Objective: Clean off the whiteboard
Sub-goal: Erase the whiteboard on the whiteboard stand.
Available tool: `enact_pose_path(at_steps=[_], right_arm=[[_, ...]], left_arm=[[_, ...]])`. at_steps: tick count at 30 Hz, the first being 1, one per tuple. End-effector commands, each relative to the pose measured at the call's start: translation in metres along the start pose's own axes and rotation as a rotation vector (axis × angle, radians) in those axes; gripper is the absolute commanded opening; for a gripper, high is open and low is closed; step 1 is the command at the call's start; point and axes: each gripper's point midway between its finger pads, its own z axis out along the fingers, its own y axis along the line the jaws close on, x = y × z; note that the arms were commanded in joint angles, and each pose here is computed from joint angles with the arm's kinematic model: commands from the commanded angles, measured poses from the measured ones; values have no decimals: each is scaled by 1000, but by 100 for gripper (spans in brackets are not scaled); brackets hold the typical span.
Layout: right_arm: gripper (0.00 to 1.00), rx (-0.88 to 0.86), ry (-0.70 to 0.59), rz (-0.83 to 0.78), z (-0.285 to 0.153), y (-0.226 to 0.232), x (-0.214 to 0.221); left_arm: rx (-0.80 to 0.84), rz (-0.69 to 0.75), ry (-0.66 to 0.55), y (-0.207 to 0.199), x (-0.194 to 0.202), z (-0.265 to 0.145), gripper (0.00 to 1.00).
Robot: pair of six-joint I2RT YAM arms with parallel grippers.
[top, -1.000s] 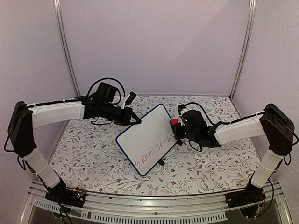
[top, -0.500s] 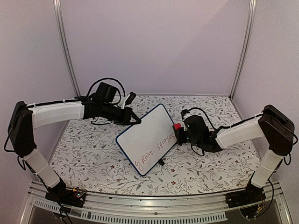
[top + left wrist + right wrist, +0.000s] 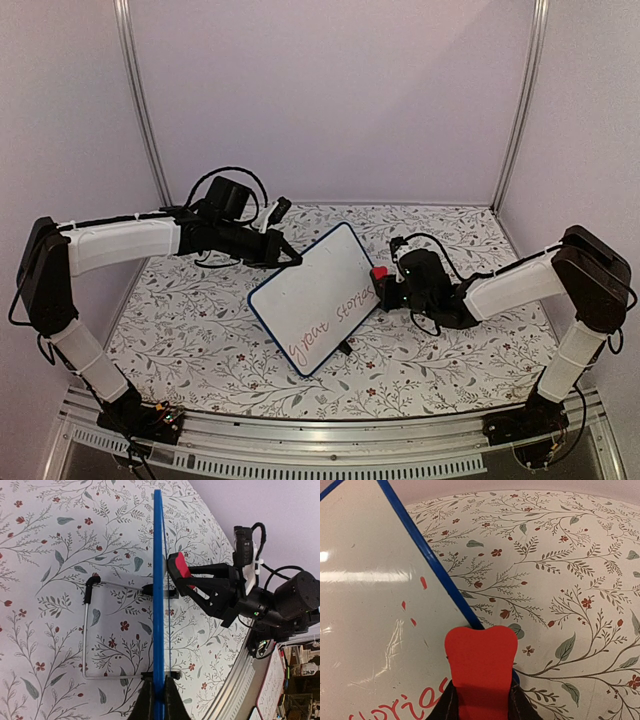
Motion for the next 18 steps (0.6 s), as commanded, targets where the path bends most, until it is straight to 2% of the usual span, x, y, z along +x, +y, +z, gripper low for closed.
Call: enact_pose_path(at_steps=[1,18], right_arm=[[22,-29,45,-16,-1,4,11],[23,-32,-52,-69,21,30,-49]], left_arm=[[79,55,38,-21,10,8,0],[80,58,38,-21,9,8,0]])
